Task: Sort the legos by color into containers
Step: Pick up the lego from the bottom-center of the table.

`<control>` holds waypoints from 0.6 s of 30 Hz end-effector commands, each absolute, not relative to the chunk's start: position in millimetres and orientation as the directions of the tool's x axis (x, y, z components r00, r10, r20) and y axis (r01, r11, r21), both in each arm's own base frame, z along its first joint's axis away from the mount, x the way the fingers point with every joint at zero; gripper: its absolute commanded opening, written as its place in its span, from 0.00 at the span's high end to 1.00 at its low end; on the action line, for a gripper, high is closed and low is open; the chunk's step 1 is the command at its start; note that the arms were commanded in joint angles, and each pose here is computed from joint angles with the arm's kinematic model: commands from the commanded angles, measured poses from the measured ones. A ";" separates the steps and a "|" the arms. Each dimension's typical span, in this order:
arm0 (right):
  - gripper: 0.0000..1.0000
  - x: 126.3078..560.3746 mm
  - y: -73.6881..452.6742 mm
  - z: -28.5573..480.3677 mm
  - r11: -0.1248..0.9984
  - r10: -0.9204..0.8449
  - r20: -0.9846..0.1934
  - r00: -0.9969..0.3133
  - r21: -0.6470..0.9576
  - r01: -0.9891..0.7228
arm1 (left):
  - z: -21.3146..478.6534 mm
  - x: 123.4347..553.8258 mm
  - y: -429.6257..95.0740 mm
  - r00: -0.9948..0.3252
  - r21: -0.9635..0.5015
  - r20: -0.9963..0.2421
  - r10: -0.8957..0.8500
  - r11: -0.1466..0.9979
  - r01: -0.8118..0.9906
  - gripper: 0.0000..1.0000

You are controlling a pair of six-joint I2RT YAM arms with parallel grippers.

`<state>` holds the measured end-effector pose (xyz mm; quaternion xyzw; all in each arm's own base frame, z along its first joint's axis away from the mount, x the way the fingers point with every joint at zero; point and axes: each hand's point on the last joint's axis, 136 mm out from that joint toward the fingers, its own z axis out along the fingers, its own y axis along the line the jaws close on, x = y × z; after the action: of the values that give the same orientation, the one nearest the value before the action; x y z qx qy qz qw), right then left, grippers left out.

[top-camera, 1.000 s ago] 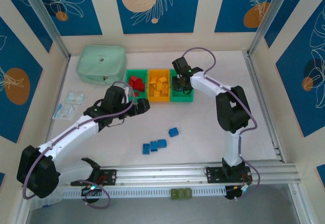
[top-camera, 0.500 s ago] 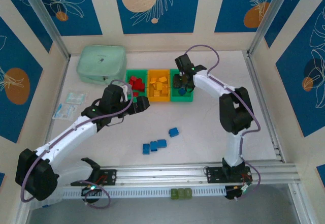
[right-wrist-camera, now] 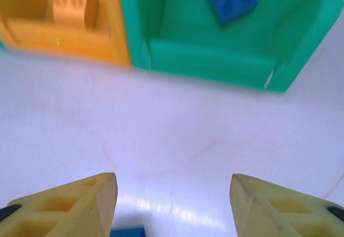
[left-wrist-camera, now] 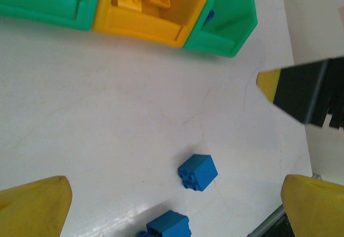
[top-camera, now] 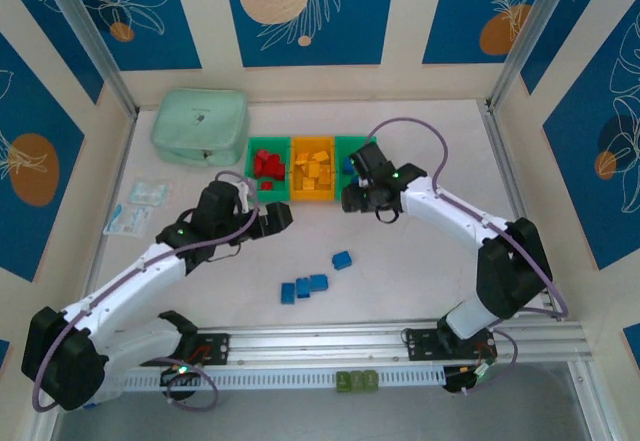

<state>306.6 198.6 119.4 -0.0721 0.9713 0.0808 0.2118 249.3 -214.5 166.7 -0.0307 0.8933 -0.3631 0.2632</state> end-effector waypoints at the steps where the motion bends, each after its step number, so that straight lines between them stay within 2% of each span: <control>1: 0.40 272.4 201.9 112.9 0.973 -0.122 -0.366 -0.923 0.139 -0.184 | 167.4 240.9 -223.1 -0.866 -0.692 -0.440 -0.239 0.705 0.157 0.01; 6: 0.37 236.7 222.7 93.6 0.946 -0.204 -0.312 -0.928 0.181 -0.268 | 148.6 230.9 -221.8 -0.883 -0.679 -0.401 -0.243 0.726 0.109 0.01; 12: 0.32 211.9 233.1 71.6 0.943 -0.230 -0.242 -0.943 0.184 -0.277 | 131.0 225.8 -221.0 -0.889 -0.682 -0.376 -0.261 0.728 0.075 0.01; 18: 0.24 191.1 246.7 57.7 0.915 -0.310 -0.236 -0.921 0.187 -0.357 | 120.1 224.5 -217.5 -0.890 -0.675 -0.359 -0.281 0.737 0.040 0.01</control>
<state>201.3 240.5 66.1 -0.1657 0.9735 0.1056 0.1168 223.9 -217.7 122.5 -0.0558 0.9074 -0.3550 0.2180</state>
